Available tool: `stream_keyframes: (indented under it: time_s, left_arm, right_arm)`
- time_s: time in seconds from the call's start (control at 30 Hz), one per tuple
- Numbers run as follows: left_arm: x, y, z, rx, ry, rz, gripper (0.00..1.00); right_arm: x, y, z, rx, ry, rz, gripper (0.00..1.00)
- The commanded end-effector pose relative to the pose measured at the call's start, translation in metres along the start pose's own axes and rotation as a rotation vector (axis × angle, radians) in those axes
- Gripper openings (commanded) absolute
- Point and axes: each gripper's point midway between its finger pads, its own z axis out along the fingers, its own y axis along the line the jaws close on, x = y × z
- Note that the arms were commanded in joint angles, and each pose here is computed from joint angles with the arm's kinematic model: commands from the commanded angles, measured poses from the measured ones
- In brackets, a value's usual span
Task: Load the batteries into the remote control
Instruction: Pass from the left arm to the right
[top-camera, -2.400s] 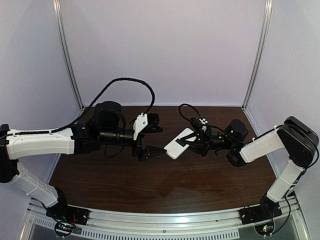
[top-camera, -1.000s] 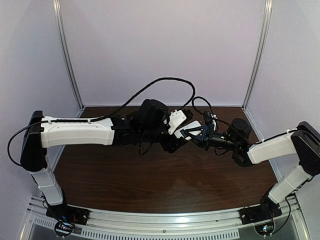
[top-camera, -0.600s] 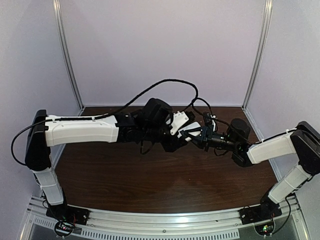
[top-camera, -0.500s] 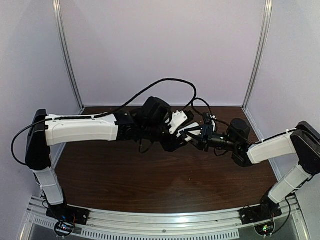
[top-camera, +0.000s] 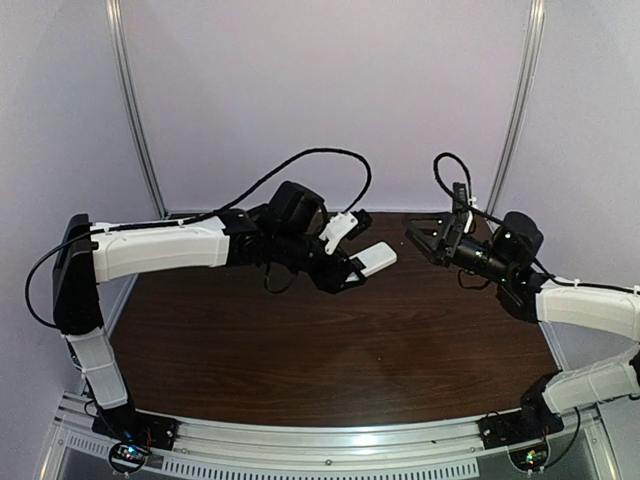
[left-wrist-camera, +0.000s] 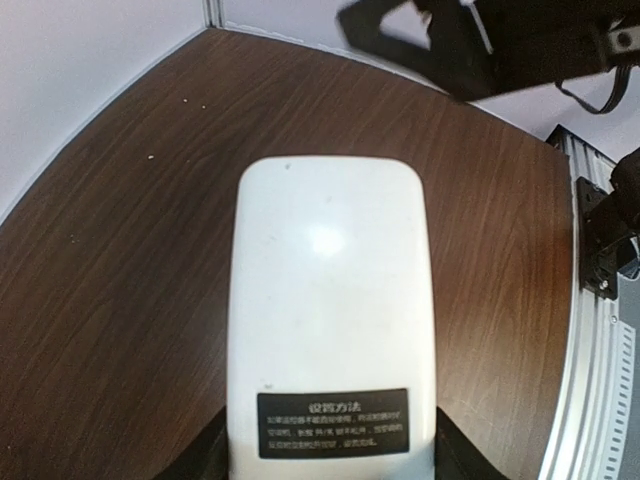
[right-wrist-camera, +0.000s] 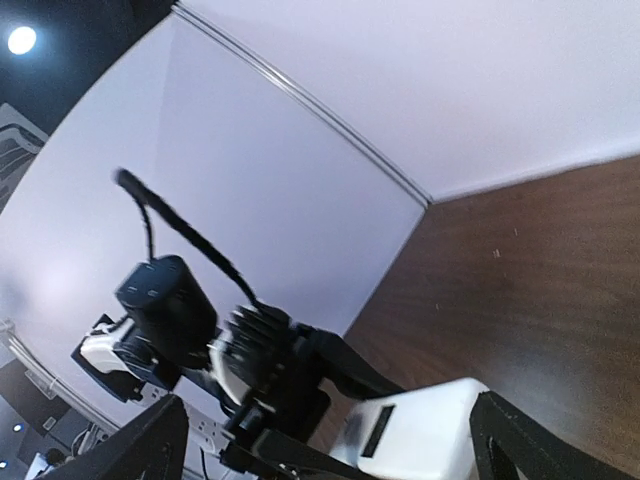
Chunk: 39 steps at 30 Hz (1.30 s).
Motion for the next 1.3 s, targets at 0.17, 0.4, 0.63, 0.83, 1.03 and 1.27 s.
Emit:
stream_keyframes:
  time_s: [0.17, 0.4, 0.63, 0.83, 1.03, 1.27]
  left_arm:
    - [-0.045, -0.017, -0.035, 0.163, -0.122, -0.047, 0.29]
    - [-0.057, -0.021, -0.042, 0.227, -0.154, -0.116, 0.28]
    - [-0.063, -0.027, -0.045, 0.280, -0.178, -0.146, 0.29]
    - [-0.063, -0.031, -0.045, 0.316, -0.192, -0.155, 0.29]
    - [-0.070, -0.040, -0.051, 0.378, -0.223, -0.153, 0.29]
    - [-0.075, -0.045, -0.057, 0.416, -0.241, -0.153, 0.29]
  right_arm:
    - [-0.013, 0.034, -0.031, -0.126, -0.167, -0.265, 0.99]
    - [0.007, 0.029, -0.023, -0.339, -0.169, -0.078, 0.96]
    - [0.025, 0.041, -0.002, -0.438, -0.113, -0.044, 0.87]
    - [0.025, 0.049, 0.003, -0.464, -0.106, -0.063, 0.83]
    - [0.013, 0.071, 0.002, -0.524, -0.127, -0.107, 0.84]
    - [0.002, 0.089, 0.003, -0.576, -0.138, -0.136, 0.83]
